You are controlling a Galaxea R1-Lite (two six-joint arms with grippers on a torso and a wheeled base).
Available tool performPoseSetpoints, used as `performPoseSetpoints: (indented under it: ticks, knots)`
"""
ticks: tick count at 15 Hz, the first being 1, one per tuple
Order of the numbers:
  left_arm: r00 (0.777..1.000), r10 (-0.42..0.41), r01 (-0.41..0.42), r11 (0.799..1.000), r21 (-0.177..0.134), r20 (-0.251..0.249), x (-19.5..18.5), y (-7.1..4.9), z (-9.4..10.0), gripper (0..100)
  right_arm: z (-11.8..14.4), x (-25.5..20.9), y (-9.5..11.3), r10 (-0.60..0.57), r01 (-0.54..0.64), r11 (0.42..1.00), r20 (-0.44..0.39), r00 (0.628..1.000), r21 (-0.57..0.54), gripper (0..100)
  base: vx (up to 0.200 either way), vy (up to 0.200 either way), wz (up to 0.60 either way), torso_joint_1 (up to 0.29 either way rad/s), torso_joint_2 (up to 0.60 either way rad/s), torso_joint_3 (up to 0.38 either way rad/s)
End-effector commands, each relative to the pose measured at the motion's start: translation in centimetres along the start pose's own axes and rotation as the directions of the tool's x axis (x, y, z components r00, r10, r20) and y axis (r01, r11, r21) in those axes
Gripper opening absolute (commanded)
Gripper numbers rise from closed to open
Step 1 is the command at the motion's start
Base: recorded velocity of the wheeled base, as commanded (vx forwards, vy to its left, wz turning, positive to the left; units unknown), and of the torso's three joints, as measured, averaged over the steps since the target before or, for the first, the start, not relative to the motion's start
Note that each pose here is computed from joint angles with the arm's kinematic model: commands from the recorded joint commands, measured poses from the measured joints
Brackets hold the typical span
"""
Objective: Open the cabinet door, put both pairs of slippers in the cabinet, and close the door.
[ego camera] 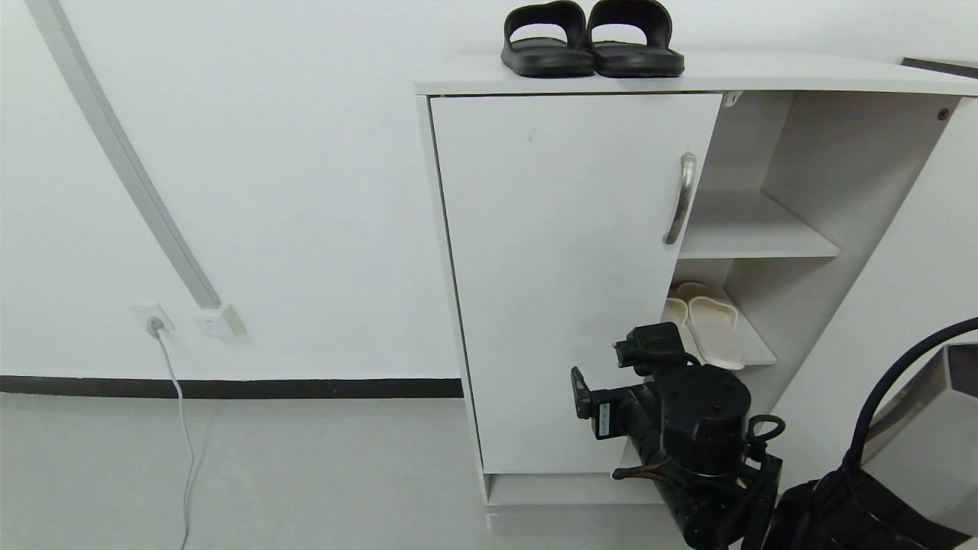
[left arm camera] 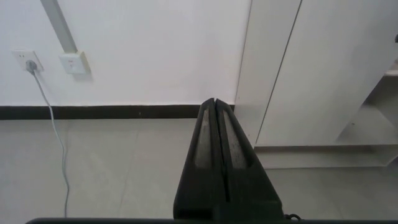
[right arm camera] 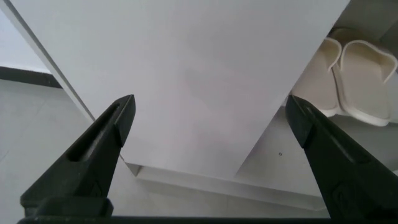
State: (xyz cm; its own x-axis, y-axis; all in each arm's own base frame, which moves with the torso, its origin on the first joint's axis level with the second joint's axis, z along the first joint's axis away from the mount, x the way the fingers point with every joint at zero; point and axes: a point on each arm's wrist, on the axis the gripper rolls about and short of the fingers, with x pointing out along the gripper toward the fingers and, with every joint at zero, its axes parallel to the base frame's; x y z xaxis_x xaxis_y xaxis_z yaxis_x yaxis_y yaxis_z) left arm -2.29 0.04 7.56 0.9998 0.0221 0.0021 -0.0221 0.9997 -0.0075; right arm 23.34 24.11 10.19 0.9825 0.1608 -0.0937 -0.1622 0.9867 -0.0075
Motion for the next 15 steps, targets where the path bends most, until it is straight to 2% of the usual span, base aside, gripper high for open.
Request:
performPoseSetpoints:
  ticks: [1, 3, 6, 15]
  knots:
    - [1.0, 0.001, -0.001, 1.0, 0.0, -0.001, 0.01, 0.0, 0.0, 0, 0.0, 0.05, 0.04, 0.0, 0.0, 1.0, 0.001, 1.0, 0.0, 100, 0.0, 0.0, 0.0, 0.0, 0.0, 0.0]
    - [1.0, 0.001, -0.001, 1.0, 0.0, -0.001, 0.01, 0.0, 0.0, 0, 0.09, 0.05, 0.05, -0.001, 0.001, 1.0, 0.003, 1.0, 0.002, 100, 0.0, 0.0, 0.0, -0.001, -0.07, -0.087]
    - [1.0, 0.001, -0.001, 1.0, 0.0, -0.001, 0.01, 0.0, 0.0, 0, 0.09, 0.05, 0.05, 0.0, 0.0, 1.0, 0.003, 1.0, 0.002, 100, 0.0, 0.0, 0.0, -0.002, -0.2, -0.328]
    - [1.0, -0.004, 0.004, 1.0, 0.004, -0.001, 0.01, -0.01, 0.0, 0, 0.28, 0.23, -0.26, -0.01, 0.01, 1.0, 0.011, 1.0, 0.011, 100, 0.0, 0.0, 0.0, 0.091, -0.48, -0.358]
